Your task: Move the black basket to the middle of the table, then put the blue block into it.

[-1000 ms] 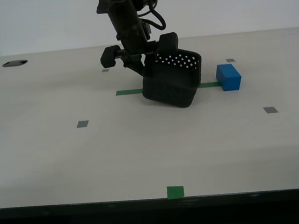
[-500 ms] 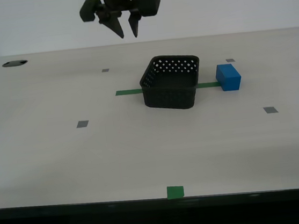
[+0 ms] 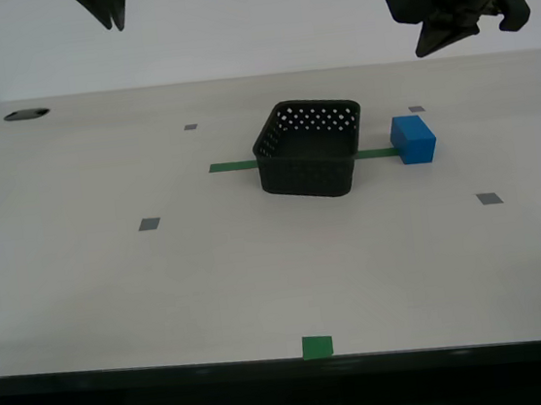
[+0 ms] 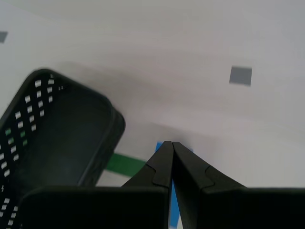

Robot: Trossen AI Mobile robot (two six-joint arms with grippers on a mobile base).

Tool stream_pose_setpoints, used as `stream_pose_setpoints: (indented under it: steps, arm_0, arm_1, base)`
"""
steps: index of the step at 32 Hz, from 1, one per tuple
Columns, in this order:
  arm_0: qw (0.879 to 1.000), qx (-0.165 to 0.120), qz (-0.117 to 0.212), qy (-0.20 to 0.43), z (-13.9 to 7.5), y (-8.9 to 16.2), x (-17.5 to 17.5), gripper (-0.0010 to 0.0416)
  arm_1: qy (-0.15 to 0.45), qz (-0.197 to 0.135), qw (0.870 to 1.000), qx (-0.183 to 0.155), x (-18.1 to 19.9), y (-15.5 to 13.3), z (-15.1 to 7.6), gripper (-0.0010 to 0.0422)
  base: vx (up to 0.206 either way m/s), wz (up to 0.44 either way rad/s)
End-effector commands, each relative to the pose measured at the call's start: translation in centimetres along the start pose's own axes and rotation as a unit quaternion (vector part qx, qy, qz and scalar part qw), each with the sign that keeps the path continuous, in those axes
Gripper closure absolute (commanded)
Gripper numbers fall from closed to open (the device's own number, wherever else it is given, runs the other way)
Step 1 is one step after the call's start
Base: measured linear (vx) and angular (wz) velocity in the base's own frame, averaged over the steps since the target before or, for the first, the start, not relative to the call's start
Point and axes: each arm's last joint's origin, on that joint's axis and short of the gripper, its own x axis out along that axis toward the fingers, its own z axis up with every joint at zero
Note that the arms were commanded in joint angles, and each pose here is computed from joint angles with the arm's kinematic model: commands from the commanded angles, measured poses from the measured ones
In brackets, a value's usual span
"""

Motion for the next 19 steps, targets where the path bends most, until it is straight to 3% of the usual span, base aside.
stream_pose_setpoints:
  steps: [1,13,18,19]
  arm_0:
    - [1.000,-0.004,0.004,-0.005,0.1,0.4,0.2,0.0405]
    - [0.999,0.021,0.004,0.024,-0.5,0.8,0.3,0.0405]
    - [0.995,0.027,-0.001,0.096,-2.4,0.3,3.3,0.0405]
    - [0.993,0.024,-0.002,0.115,-3.0,0.2,4.3,0.0401]
  arm_1:
    - [0.003,0.010,1.000,-0.009,-0.2,2.0,-0.1,0.0356]
    - [-0.014,0.022,0.999,-0.021,-3.2,5.6,-1.0,0.0389]
    - [-0.016,0.025,0.999,-0.027,-4.6,6.3,-3.4,0.0389]
    - [-0.016,0.027,0.999,-0.032,-4.1,6.4,-5.0,0.0390]
  base:
    - [0.000,0.000]
    - [0.000,0.003]
    - [0.000,0.000]
    - [0.000,0.000]
